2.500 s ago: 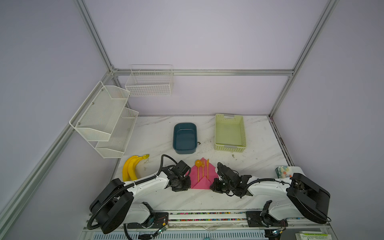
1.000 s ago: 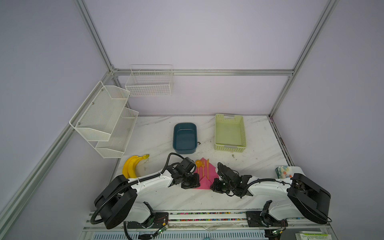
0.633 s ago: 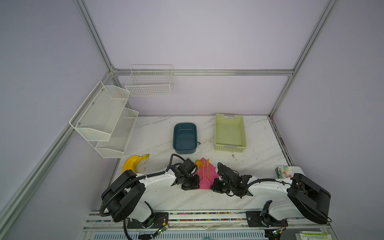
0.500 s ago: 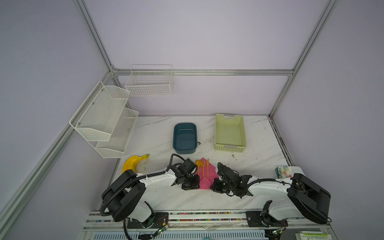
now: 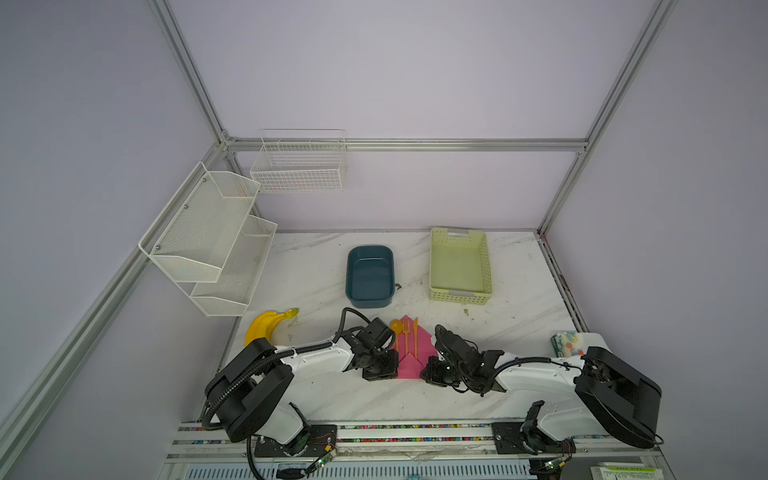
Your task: Place the utensils on the paper napkin and roll it up
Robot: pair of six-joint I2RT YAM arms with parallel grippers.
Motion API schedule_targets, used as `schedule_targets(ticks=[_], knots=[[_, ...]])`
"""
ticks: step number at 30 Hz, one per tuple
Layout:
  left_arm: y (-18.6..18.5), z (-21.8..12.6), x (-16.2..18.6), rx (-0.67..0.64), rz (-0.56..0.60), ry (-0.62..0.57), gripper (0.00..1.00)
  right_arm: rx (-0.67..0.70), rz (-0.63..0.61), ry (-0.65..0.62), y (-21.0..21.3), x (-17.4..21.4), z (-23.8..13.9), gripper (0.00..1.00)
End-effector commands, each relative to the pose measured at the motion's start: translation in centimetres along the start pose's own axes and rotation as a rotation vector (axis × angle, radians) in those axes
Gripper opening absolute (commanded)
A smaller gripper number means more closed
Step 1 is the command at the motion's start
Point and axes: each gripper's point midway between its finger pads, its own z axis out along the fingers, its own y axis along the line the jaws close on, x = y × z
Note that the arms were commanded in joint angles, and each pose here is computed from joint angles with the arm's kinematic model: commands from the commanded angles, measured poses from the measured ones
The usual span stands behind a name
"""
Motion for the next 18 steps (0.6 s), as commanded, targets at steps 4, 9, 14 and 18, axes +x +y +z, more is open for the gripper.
schedule_targets(ticks=[4, 9, 14, 18], knots=[[2.9, 0.9, 1.5, -0.086, -0.005, 0.031, 0.07, 0.110, 0.042, 0.001, -2.6, 0.4, -0.4, 0.10], [2.9, 0.9, 1.4, -0.085, -0.008, 0.029, 0.07, 0.107, 0.044, -0.018, -2.6, 0.2, -1.2, 0.10], [2.8, 0.8, 1.4, -0.083, -0.011, 0.029, 0.07, 0.116, 0.053, -0.022, -3.1, 0.4, -1.6, 0.10], [2.8, 0.8, 1.3, -0.082, -0.010, 0.028, 0.07, 0.137, 0.064, -0.023, -3.8, 0.5, -1.9, 0.11]])
